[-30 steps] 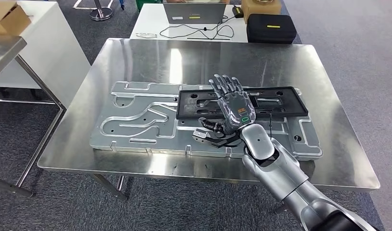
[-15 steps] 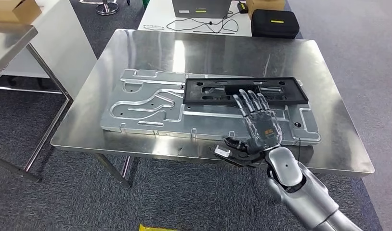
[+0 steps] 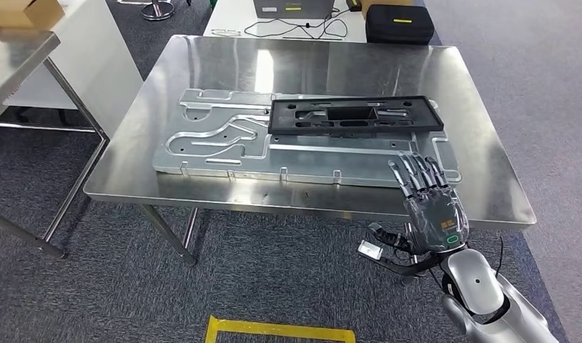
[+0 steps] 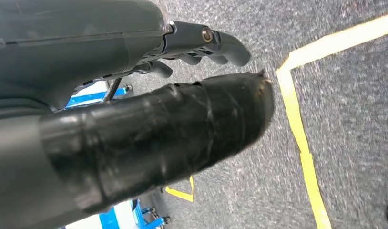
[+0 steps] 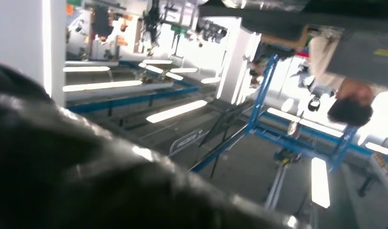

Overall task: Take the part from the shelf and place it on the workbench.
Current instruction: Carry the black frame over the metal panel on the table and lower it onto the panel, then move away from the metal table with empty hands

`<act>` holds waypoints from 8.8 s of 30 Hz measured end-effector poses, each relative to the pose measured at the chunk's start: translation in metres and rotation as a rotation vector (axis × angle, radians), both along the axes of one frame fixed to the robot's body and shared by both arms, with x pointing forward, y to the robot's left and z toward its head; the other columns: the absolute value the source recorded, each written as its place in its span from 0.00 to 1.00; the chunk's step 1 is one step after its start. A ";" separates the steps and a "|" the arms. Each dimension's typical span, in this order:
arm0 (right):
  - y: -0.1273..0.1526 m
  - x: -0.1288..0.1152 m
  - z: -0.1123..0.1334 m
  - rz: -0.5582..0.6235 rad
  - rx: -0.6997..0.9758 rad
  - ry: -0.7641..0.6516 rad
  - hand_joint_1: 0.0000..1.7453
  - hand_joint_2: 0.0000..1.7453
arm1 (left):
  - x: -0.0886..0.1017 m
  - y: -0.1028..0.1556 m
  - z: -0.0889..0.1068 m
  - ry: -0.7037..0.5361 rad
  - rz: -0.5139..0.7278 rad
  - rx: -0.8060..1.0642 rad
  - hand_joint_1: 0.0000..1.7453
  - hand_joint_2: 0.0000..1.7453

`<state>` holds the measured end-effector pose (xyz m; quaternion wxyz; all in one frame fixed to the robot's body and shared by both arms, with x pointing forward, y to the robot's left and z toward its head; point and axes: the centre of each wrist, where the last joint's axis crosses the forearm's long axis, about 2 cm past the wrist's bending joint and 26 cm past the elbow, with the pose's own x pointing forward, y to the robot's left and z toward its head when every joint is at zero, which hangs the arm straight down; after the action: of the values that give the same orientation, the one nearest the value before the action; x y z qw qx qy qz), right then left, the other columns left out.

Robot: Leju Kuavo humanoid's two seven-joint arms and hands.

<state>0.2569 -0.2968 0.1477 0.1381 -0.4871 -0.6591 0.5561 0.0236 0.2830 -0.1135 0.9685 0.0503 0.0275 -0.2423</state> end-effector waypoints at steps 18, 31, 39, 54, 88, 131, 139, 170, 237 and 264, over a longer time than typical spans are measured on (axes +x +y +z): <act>0.015 0.015 0.005 0.013 0.025 0.045 0.00 0.00 | 0.003 0.001 0.000 -0.008 0.019 -0.020 0.00 0.00; 0.007 -0.006 -0.061 -0.172 0.187 0.303 0.00 0.75 | -0.001 0.002 0.000 0.001 0.026 -0.028 0.00 1.00; -0.007 -0.067 -0.156 -0.424 0.634 0.909 0.00 1.00 | -0.007 0.001 0.000 -0.049 0.069 -0.033 0.00 1.00; -0.008 -0.205 -0.257 -1.426 1.607 1.637 0.00 0.00 | -0.004 -0.006 0.000 -0.072 0.174 -0.006 0.00 1.00; 0.039 -0.222 -0.259 -1.394 2.090 1.589 0.00 0.00 | -0.006 -0.017 0.000 -0.096 0.222 0.002 0.00 0.75; 0.037 -0.224 -0.259 -1.386 1.997 1.544 0.00 0.00 | -0.007 -0.021 0.000 -0.100 0.264 -0.020 0.00 0.00; 0.039 -0.223 -0.259 -1.335 2.039 1.583 0.00 0.00 | -0.010 -0.020 0.000 -0.102 0.263 -0.036 0.00 0.00; 0.023 -0.202 -0.258 -1.494 1.964 1.573 0.00 0.00 | 0.011 -0.046 0.004 -0.135 0.131 -0.062 0.00 0.00; 0.055 0.035 -0.161 -1.297 2.197 1.405 0.00 0.00 | 0.067 -0.090 0.019 -0.175 -0.041 -0.141 0.00 0.00; 0.058 0.034 -0.161 -1.294 2.197 1.413 0.00 0.00 | 0.067 -0.089 0.019 -0.177 -0.041 -0.140 0.00 0.00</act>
<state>0.2913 -0.2384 -0.0134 0.9431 0.0255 -0.2094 -0.2570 0.0909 0.1937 -0.0947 0.9631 0.0044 -0.0760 -0.2582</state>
